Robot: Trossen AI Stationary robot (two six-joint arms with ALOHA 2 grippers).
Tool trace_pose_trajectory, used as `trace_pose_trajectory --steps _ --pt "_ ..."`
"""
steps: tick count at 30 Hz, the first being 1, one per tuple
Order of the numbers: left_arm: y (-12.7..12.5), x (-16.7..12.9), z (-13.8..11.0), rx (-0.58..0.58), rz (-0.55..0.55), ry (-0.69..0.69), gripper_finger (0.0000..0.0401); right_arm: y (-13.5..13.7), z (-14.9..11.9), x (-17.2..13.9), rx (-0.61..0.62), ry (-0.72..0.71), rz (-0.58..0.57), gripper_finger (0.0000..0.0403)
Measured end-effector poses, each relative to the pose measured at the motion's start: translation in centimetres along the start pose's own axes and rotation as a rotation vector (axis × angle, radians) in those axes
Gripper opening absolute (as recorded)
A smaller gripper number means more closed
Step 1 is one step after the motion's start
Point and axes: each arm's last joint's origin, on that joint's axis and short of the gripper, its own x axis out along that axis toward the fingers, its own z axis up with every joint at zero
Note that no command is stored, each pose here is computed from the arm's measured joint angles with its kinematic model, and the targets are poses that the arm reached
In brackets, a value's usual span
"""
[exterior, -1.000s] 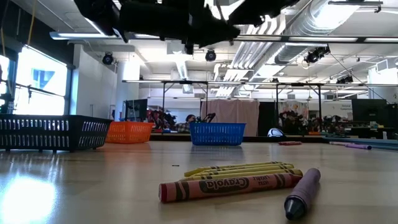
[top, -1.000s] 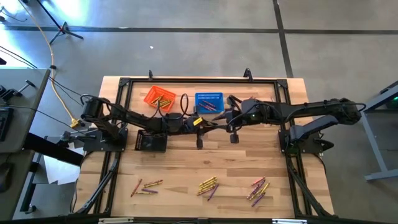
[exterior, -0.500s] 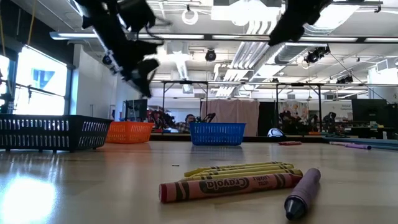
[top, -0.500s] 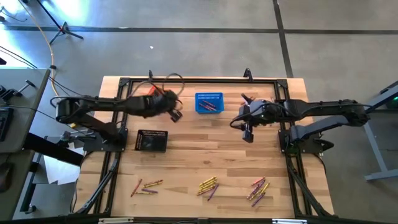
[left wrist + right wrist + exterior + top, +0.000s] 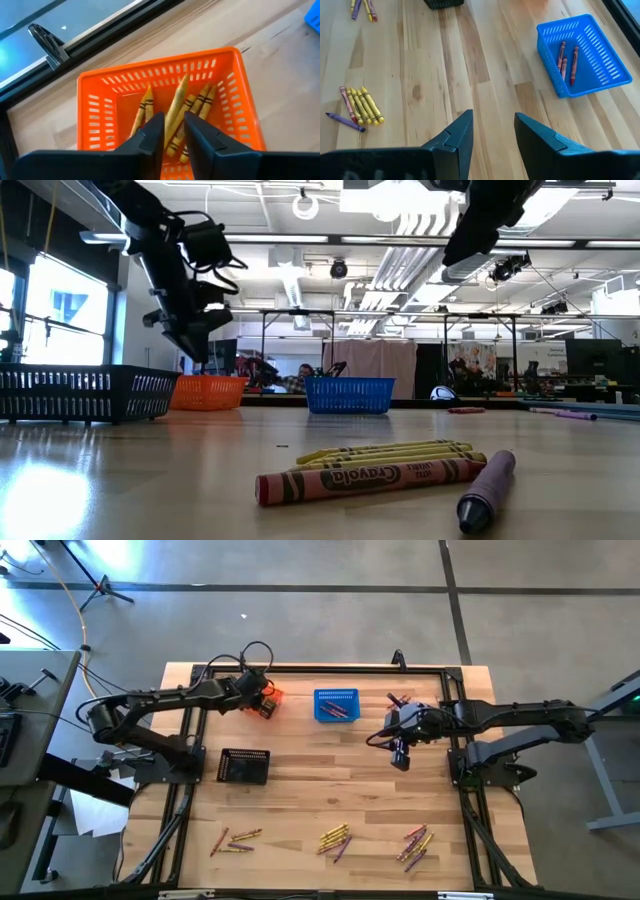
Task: Sort crayons
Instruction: Put the yellow crayon into the orange bin, then put the red crayon into the blue bin
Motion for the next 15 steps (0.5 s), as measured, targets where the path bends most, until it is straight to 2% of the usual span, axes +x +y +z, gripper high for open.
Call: trace_pose_trajectory --steps 4,6,8,12,13,15 --pt "0.0 0.0 0.0 0.0 -0.028 0.004 0.0091 0.0 -0.1 0.0 -0.003 0.008 -0.001 0.0128" --pt "-0.3 0.0 0.2 -0.007 -0.097 0.001 0.0099 0.0 -0.2 0.0 -0.004 0.021 -0.003 0.0128" --pt "-1.0 -0.3 0.5 -0.008 -0.27 0.011 0.0102 0.0 -0.5 0.0 -0.006 0.05 0.007 0.0128" --pt "-4.1 -2.1 1.4 0.013 -0.737 -0.021 0.0103 -0.1 -1.1 -0.1 -0.007 0.122 0.018 0.0128" --pt "-5.2 -2.7 1.3 0.015 -0.82 -0.028 0.0103 -0.1 -1.3 -0.1 -0.01 0.141 0.015 0.0128" --pt "-7.2 -4.0 0.9 0.009 -0.917 -0.032 0.0103 -0.2 -1.6 -0.1 -0.024 0.176 0.01 0.0128"
